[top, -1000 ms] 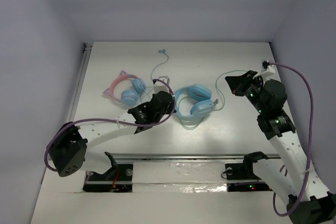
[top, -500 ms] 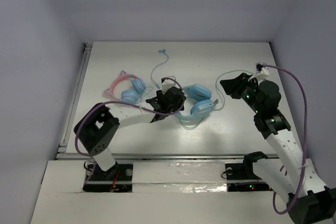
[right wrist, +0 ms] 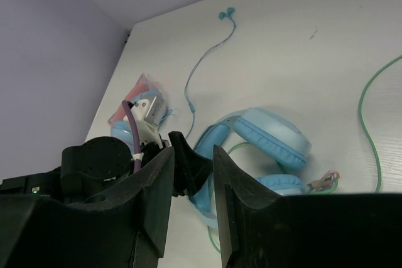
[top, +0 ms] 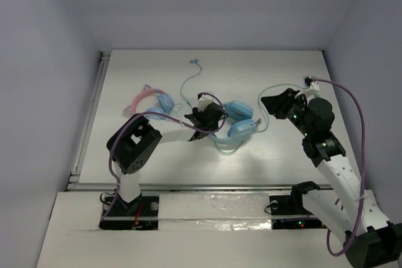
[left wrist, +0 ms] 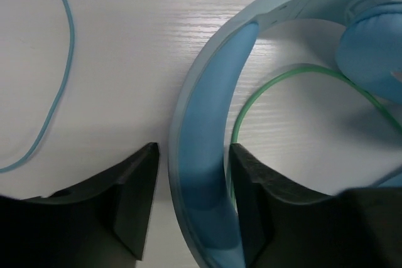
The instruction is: Wrap the headphones
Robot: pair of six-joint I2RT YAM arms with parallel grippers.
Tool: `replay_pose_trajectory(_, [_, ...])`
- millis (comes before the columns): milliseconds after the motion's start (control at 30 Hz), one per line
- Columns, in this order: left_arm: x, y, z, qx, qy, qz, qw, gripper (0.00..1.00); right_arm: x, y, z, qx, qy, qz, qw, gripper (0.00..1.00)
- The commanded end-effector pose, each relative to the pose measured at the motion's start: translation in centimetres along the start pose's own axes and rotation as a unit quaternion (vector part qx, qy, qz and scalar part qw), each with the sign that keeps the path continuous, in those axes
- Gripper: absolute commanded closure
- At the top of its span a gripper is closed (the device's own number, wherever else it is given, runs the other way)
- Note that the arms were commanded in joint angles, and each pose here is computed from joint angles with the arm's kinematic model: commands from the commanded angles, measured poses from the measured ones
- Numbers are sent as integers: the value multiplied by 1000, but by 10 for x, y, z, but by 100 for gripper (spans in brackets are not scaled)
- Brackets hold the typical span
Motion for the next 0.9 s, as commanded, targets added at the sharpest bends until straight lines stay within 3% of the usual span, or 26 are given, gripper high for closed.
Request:
replay_pose_trajectory(0, [12, 2, 1, 5, -9, -20, 1000, 58, 5, 1, 7, 29, -6, -21, 999, 63])
replay_pose_trajectory(100, [11, 7, 2, 7, -9, -13, 1000, 76, 4, 1, 6, 27, -5, -21, 999, 63])
replay_pose_trajectory(167, [9, 10, 3, 8, -8, -11, 1000, 80, 2, 2, 5, 26, -4, -20, 999, 63])
replay_pose_trajectory(233, [7, 10, 3, 5, -7, -7, 1000, 79, 2, 2, 4, 25, -4, -18, 1000, 63])
replay_pose_trajectory(333, [5, 12, 1, -1, -5, -4, 1000, 63, 1, 3, 3, 24, -3, -19, 1000, 63])
replay_pose_trajectory(433, [5, 14, 5, 0, -7, -3, 1000, 63, -1, 3, 2, 21, -2, -15, 1000, 63])
replay_pose_trajectory(500, [10, 11, 7, -5, -15, -9, 1000, 88, -4, 3, 3, 24, -1, -12, 1000, 63])
replay_pose_trajectory(533, [14, 6, 7, -9, -19, -15, 1000, 96, -4, 3, 4, 26, -1, -11, 1000, 64])
replay_pose_trajectory(667, [54, -39, 3, -47, -41, -64, 996, 100, -2, 3, 8, 42, -3, -5, 999, 72])
replay_pose_trajectory(867, [104, -98, 8, -94, -54, -121, 987, 100, -1, 10, 21, 97, -3, 16, 995, 99])
Point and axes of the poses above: each gripper's point midway between its finger pads, its own y axis out along the fingers, its own z axis along the line the jaws close on, x = y × z, the point moved 8 cm from there along -y, back along the fingers, and after that the axes turned 2 degrees about -y, right-handed, at the moved point
